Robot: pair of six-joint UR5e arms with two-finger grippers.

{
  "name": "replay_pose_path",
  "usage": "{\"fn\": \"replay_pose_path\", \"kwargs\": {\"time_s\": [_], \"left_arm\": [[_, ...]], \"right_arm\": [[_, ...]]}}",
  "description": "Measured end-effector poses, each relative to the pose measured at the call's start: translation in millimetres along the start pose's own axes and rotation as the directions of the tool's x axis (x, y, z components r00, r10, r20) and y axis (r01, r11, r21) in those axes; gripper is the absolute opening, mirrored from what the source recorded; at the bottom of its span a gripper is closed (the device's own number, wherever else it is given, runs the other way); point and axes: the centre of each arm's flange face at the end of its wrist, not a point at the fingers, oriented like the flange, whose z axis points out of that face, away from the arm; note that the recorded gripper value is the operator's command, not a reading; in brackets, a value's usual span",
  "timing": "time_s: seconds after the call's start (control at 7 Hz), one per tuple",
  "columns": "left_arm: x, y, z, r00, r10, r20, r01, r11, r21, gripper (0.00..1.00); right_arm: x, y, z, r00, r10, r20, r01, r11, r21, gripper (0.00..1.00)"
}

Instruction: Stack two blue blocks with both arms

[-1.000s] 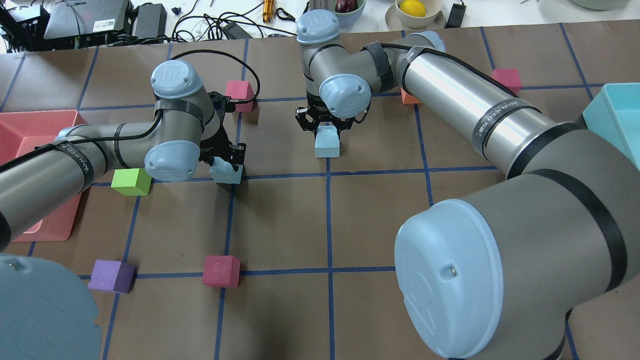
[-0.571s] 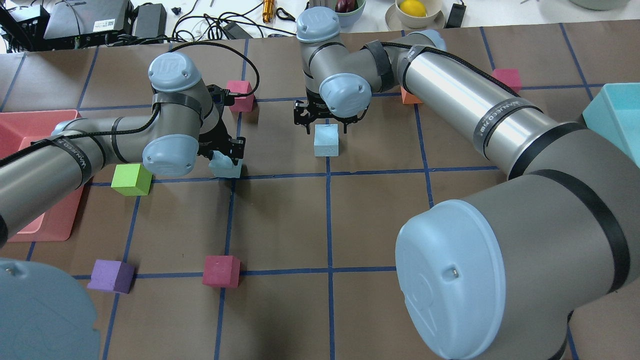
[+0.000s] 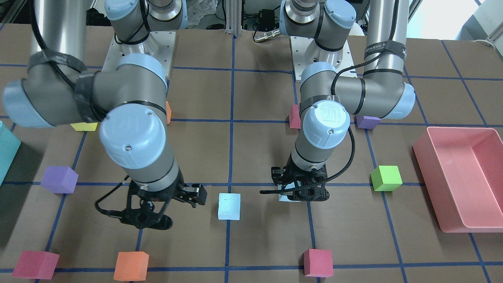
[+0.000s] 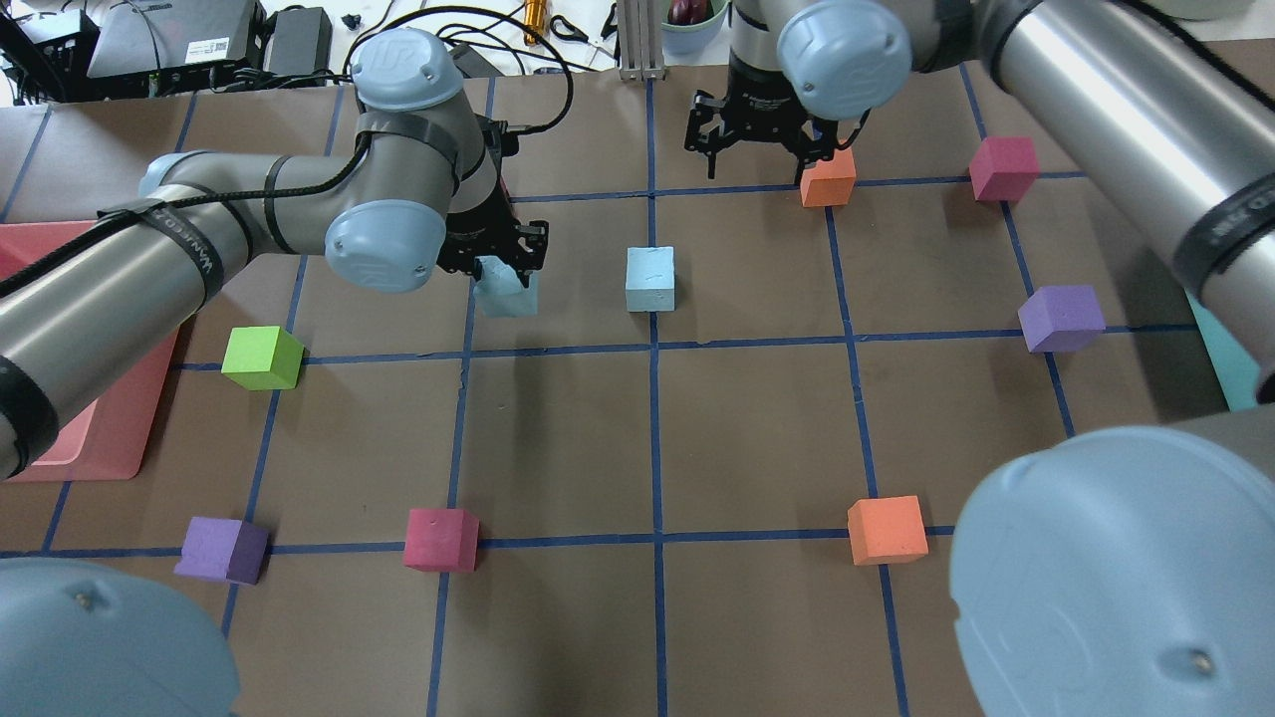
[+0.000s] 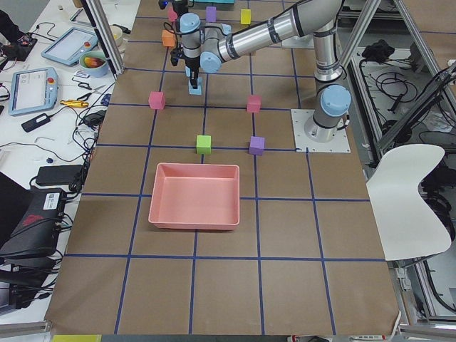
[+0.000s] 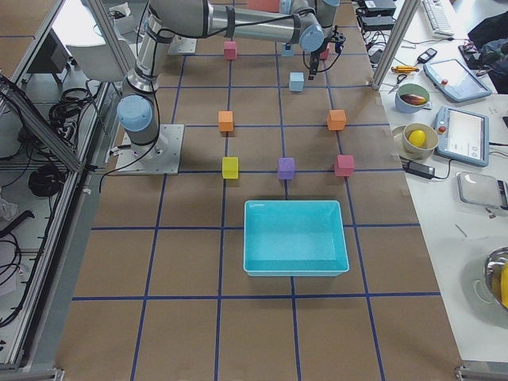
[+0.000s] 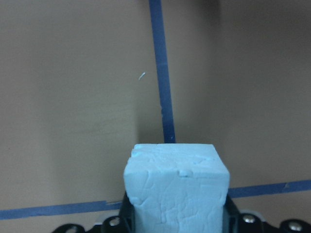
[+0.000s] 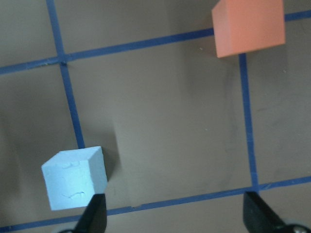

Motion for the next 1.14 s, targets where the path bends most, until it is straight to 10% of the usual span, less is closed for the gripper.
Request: {"fn": "replay_pose_path", "kwargs": {"time_s": [1.14], "left_arm": [[133.1, -39.7, -8.4, 0.999, -0.054, -0.008, 0.054, 0.999, -0.007, 0.00]], "right_arm": [[133.8, 125.1, -103.4, 0.999, 0.039, 0.005, -0.039, 0.999, -0.005, 1.00]]}}
